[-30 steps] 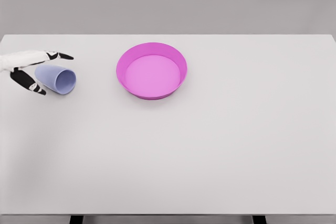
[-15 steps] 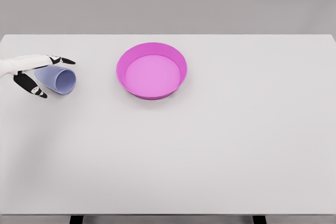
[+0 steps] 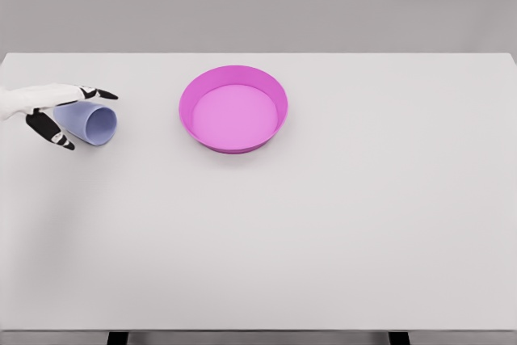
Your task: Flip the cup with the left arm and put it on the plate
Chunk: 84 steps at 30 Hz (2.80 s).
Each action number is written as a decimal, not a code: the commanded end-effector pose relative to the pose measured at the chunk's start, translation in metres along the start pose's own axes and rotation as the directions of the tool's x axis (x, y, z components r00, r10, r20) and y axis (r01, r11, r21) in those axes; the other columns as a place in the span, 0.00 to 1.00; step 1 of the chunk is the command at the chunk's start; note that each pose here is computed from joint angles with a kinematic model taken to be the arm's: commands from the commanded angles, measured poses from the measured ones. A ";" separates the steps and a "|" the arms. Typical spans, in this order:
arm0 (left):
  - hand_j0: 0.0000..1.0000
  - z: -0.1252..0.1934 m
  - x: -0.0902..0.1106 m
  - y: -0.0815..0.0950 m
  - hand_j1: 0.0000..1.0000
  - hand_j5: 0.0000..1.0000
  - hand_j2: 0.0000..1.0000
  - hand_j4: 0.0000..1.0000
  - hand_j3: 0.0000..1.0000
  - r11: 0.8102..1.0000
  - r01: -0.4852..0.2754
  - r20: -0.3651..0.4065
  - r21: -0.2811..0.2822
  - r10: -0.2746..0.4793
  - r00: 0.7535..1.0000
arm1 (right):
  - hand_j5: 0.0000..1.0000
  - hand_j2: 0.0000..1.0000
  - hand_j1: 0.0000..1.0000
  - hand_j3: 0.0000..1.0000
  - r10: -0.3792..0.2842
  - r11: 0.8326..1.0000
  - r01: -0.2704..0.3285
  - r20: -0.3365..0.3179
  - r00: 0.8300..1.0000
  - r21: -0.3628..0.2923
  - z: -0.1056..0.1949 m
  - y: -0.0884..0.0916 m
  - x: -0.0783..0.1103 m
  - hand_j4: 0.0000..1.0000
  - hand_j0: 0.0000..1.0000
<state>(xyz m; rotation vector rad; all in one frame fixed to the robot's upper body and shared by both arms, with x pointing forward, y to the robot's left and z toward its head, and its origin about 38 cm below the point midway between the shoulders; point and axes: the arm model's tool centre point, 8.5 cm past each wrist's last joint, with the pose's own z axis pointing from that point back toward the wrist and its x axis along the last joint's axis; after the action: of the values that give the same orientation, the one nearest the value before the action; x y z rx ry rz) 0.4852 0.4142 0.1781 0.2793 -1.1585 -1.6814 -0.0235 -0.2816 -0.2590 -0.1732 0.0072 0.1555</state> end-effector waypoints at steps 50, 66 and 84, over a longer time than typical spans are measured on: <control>0.48 -0.046 0.134 0.056 0.48 0.48 0.48 0.48 0.48 0.627 -0.773 0.576 -0.101 0.670 0.468 | 1.00 1.00 1.00 1.00 0.000 1.000 0.000 0.000 1.000 0.000 0.000 0.000 0.000 1.00 1.00; 0.45 -0.118 0.191 0.033 0.45 0.45 0.45 0.45 0.45 0.485 -0.824 0.611 -0.294 0.758 0.228 | 1.00 1.00 1.00 1.00 -0.002 1.000 0.002 0.000 1.000 0.000 0.000 0.000 0.000 1.00 1.00; 0.46 -0.165 0.146 -0.011 0.46 0.46 0.46 0.46 0.46 0.353 -0.916 0.516 -0.189 0.830 0.213 | 1.00 1.00 1.00 1.00 0.000 1.000 0.000 0.000 1.000 0.000 0.000 0.000 0.000 1.00 1.00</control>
<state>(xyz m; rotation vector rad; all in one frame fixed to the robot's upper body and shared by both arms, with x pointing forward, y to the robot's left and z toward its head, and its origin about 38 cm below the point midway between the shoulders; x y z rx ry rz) 0.5223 0.2004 0.1388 -0.7675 -1.4524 -0.5687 -0.0235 -0.2816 -0.2590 -0.1730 0.0072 0.1554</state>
